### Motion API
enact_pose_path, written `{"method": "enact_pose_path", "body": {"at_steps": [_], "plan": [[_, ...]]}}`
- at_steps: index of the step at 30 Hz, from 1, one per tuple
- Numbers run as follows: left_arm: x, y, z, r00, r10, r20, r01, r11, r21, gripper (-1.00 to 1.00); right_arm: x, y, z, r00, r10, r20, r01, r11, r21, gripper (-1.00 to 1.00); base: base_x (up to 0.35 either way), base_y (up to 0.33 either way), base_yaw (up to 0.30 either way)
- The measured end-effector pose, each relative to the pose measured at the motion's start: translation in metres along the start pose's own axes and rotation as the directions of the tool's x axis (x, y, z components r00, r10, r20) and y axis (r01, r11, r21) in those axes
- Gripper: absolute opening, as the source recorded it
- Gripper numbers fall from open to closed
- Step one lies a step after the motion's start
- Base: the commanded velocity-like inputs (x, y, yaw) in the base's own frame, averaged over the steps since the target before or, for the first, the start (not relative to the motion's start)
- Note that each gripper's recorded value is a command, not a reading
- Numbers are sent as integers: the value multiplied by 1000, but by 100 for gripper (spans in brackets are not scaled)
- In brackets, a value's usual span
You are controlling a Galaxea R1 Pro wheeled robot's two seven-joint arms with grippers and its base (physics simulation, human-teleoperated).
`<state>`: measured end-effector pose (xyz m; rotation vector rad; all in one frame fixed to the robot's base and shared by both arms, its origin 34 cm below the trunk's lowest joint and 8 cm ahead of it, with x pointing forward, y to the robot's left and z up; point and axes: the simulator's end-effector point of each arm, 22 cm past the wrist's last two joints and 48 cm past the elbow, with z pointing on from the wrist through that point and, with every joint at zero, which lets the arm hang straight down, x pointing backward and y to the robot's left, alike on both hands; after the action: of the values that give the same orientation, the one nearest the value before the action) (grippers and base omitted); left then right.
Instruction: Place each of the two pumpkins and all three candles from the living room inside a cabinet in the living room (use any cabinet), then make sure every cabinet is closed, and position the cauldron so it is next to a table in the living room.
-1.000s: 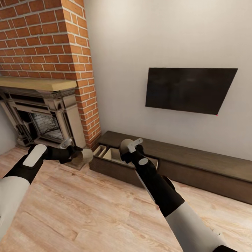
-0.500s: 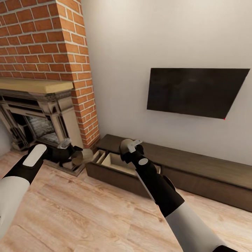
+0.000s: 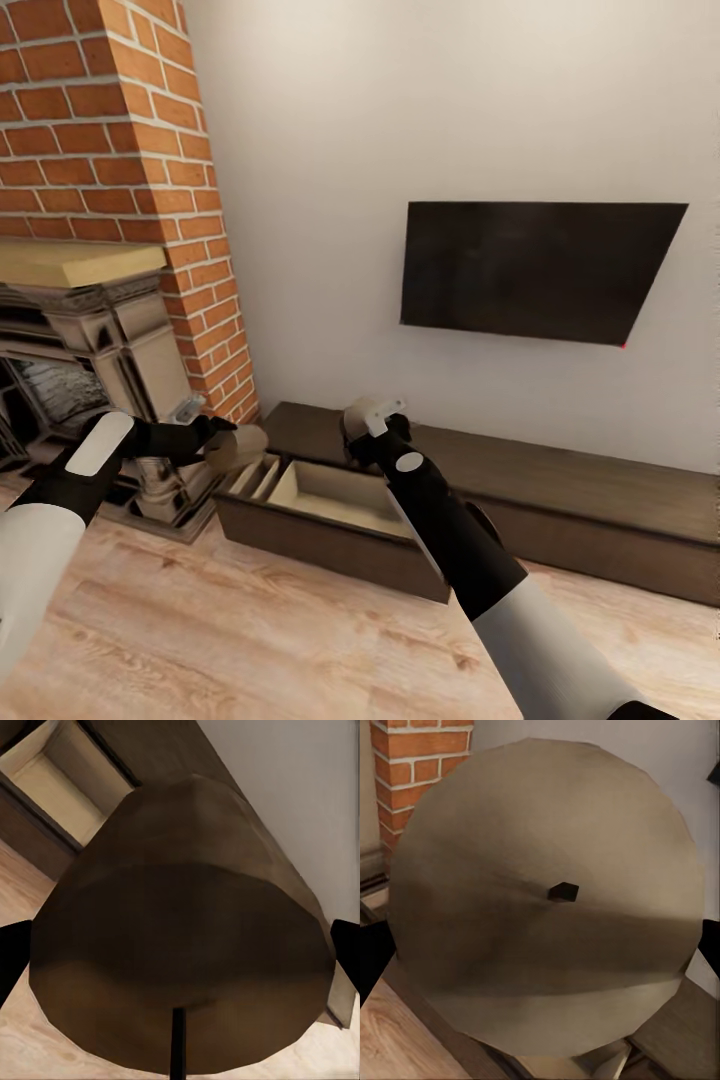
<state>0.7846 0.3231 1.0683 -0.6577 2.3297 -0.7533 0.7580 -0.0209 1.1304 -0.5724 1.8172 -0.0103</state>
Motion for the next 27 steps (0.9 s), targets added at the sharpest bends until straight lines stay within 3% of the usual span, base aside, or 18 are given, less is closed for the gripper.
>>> {"method": "enact_pose_path", "body": {"at_steps": [27], "plan": [[12, -33, -1, 1000, 15, -9, -15, 999, 46, -100, -22, 0, -10, 999, -8, 53, 8, 1000, 2, -100, 275, 215, -217]]}}
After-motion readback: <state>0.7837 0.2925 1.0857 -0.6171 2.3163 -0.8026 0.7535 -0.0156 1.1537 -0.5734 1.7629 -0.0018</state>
